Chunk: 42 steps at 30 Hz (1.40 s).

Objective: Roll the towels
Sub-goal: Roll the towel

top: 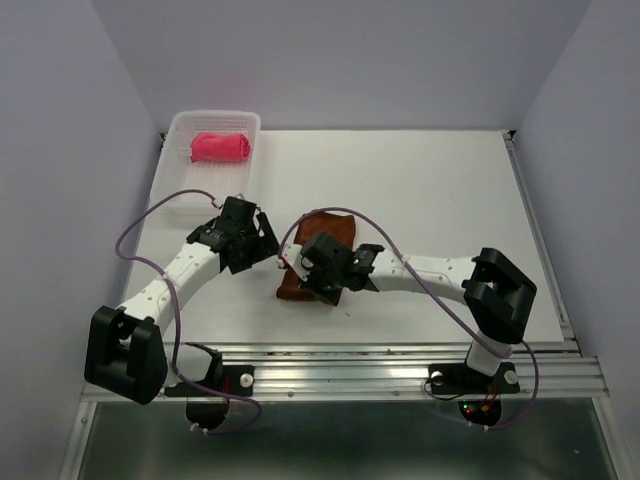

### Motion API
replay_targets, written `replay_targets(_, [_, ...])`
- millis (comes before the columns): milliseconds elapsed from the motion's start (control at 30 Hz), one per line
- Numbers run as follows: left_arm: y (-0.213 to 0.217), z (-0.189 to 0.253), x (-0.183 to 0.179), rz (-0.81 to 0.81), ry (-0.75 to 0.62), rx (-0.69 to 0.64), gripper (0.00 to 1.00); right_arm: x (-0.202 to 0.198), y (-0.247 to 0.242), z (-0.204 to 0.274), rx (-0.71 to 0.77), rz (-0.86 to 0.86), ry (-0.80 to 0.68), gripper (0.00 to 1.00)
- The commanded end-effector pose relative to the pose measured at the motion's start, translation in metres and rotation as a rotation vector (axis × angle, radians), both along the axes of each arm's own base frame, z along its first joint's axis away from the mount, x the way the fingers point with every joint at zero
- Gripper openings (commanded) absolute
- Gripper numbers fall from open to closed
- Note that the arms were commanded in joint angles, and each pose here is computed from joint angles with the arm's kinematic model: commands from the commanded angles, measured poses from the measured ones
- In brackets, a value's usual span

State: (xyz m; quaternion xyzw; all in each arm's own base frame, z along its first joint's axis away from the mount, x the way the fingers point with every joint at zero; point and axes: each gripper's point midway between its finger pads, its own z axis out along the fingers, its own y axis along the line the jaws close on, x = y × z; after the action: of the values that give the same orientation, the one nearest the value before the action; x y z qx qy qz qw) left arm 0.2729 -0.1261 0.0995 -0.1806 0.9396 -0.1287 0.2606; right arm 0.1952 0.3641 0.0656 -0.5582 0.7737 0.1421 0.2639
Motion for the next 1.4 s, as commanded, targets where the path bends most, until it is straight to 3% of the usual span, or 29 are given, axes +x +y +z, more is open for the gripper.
replay_targets(0, [0.000, 0.016, 0.000, -0.037, -0.025, -0.023, 0.90, 0.003, 0.011, 0.023, 0.120, 0.009, 0.156, 0.16])
replay_targets(367, [-0.019, 0.021, -0.010, -0.230, -0.046, -0.084, 0.90, 0.035, 0.007, 0.019, 0.262, -0.059, 0.487, 0.17])
replay_targets(500, [-0.028, 0.011, -0.021, -0.280, -0.040, -0.139, 0.90, 0.043, 0.002, 0.005, 0.233, -0.082, 0.547, 0.17])
replay_targets(600, [-0.048, 0.013, -0.031, -0.346, -0.091, -0.236, 0.99, 0.052, -0.002, -0.003, 0.217, -0.121, 0.566, 0.17])
replay_targets(667, [-0.057, 0.010, -0.037, -0.363, -0.109, -0.279, 0.99, 0.062, -0.008, -0.005, 0.221, -0.159, 0.574, 0.18])
replay_targets(967, [-0.053, -0.027, -0.035, -0.268, -0.033, -0.244, 0.98, 0.060, -0.009, -0.007, 0.225, -0.129, 0.601, 0.24])
replay_targets(1067, [-0.041, -0.036, -0.022, -0.183, -0.044, -0.183, 0.97, 0.058, -0.012, -0.010, 0.212, -0.125, 0.598, 0.26])
replay_targets(1367, [-0.050, -0.054, -0.015, -0.196, -0.032, -0.212, 0.82, 0.071, -0.019, -0.015, 0.184, -0.181, 0.551, 0.36])
